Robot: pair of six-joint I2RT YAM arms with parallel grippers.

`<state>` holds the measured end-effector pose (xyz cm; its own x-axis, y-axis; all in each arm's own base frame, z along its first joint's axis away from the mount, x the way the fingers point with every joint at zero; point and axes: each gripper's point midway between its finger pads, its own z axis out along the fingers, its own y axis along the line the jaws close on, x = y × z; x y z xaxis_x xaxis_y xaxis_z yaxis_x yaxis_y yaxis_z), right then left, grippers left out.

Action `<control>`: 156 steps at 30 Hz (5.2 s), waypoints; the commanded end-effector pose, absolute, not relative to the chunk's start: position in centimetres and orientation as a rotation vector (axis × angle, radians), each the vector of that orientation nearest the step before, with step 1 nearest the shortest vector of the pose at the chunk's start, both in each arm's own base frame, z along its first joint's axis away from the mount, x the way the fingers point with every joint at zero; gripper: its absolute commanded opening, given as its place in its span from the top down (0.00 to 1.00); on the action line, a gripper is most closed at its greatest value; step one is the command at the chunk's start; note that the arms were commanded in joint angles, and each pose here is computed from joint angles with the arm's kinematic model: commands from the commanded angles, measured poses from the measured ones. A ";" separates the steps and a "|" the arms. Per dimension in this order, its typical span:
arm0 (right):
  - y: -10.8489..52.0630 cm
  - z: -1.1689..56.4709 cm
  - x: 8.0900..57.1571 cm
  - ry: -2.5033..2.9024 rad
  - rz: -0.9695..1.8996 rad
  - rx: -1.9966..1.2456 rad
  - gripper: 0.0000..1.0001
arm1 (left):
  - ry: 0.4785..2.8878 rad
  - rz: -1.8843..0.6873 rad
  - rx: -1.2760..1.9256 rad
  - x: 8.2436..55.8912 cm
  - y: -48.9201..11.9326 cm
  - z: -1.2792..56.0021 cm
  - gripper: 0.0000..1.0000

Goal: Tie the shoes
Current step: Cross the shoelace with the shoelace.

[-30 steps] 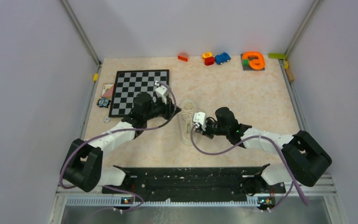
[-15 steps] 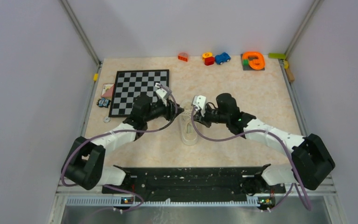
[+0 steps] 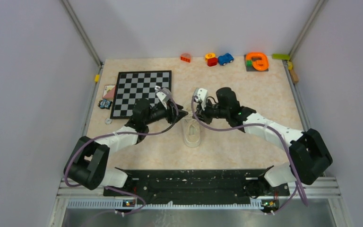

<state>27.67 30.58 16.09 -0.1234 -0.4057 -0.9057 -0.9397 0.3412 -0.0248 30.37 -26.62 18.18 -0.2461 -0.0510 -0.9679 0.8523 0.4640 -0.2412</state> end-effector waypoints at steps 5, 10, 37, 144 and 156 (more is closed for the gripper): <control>31.9 19.4 28.5 1.628 0.834 -1.162 1.00 | 1.463 -1.094 0.822 28.6 -27.5 19.4 0.49; 32.0 19.6 28.4 1.626 0.880 -1.155 1.00 | 1.438 -1.095 0.837 28.9 -27.7 19.4 0.47; 32.2 19.5 28.0 1.605 1.035 -1.182 1.00 | 1.304 -1.077 1.048 30.1 -29.7 17.6 0.69; 26.8 17.3 23.9 1.756 0.749 -0.854 1.00 | 1.496 -0.973 0.943 31.3 -28.0 17.0 1.00; 30.6 15.7 23.2 1.835 0.753 -0.990 1.00 | 1.494 -0.975 0.948 31.3 -28.1 17.0 1.00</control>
